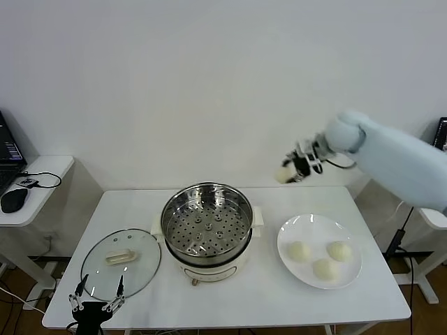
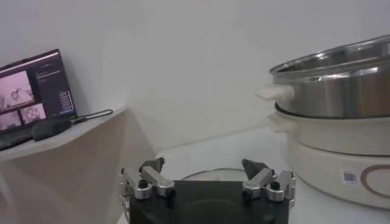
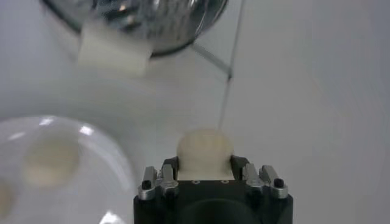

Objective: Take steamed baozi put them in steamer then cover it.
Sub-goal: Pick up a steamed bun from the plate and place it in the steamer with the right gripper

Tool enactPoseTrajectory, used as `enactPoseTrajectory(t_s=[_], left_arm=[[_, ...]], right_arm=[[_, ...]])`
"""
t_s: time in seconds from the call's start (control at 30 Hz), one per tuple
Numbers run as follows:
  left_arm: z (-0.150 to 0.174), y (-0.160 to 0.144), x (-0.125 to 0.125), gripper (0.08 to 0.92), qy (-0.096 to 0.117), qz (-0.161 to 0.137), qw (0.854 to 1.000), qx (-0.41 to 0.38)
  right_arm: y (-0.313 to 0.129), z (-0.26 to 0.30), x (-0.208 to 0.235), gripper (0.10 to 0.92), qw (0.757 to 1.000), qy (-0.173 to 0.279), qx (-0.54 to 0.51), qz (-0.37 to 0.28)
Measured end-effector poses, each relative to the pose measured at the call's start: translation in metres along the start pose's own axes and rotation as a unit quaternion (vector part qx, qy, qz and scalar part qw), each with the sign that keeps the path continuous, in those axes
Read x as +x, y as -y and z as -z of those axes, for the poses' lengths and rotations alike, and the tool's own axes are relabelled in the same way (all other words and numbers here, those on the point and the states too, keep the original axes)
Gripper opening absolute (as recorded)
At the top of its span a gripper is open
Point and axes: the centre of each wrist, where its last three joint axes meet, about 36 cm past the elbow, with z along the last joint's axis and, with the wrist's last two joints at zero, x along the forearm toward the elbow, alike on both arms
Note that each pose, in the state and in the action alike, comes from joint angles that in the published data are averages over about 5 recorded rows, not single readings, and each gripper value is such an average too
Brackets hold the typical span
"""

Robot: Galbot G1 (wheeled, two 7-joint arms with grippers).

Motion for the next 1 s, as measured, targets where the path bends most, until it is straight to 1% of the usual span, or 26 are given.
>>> enactPoseTrajectory(t_s=[0.23,0.43,0.73,1.0], left_arm=[[0.002,-0.004,0.002,0.823,0.003,0.01,1.0,0.004],[0.004,-0.007,0.001,0.823,0.005,0.017,1.0,0.005],[0.002,-0.01,0.002,0.823,0.003,0.025,1.0,0.006],[0.002,-0.011,-0.001,0.823,0.004,0.028,1.0,0.007]], right_arm=[[0.023,0.064,-0.039,0.549,0.995,0.039,0.089,0.023],[0.027,0.1,-0.073,0.552,0.982,0.055,0.174,0.047],[0.018,0.121,-0.116,0.551,0.952,0.061,0.291,0.077],[0.011,0.128,-0.143,0.551,0.927,0.062,0.358,0.089]])
